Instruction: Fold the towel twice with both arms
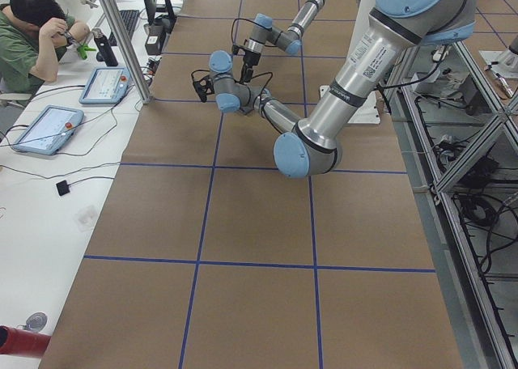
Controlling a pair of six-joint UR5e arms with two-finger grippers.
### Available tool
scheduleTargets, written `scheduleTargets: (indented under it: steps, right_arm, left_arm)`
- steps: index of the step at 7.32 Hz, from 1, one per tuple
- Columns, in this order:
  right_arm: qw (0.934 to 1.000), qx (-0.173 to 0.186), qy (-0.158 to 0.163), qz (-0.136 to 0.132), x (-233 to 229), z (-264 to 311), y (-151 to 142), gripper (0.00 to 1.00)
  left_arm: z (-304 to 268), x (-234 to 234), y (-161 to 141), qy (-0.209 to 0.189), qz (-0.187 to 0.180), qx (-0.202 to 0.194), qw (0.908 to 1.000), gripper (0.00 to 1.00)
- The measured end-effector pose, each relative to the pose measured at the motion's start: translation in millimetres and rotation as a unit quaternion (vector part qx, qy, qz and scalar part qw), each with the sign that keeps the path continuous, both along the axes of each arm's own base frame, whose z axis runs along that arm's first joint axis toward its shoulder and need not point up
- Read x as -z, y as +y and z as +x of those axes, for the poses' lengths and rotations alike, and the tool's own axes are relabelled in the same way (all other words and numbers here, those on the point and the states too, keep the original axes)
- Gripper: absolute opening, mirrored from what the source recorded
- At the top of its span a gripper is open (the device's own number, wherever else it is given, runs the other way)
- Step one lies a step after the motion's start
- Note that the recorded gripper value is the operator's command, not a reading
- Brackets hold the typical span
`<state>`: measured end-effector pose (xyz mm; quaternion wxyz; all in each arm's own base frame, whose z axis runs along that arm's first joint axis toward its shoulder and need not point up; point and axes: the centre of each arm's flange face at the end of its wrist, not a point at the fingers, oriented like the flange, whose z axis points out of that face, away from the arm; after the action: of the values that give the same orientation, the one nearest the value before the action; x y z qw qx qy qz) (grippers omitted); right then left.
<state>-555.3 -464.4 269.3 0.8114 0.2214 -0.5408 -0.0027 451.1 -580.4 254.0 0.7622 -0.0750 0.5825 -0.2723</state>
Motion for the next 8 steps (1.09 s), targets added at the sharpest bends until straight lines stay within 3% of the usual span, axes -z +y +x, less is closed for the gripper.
scheduleTargets:
  steps: [2,8]
  right_arm:
    - [0.9998,0.004,0.010,0.014,-1,-6,-3,0.52]
    - [0.9991,0.010,0.030,0.029,-4,-22,-13,0.50]
  left_arm:
    - [0,-6,1,-0.005,0.007,-0.003,1.0000,1.00]
    - [0,-14,1,-0.011,0.013,-0.005,0.9998,1.00]
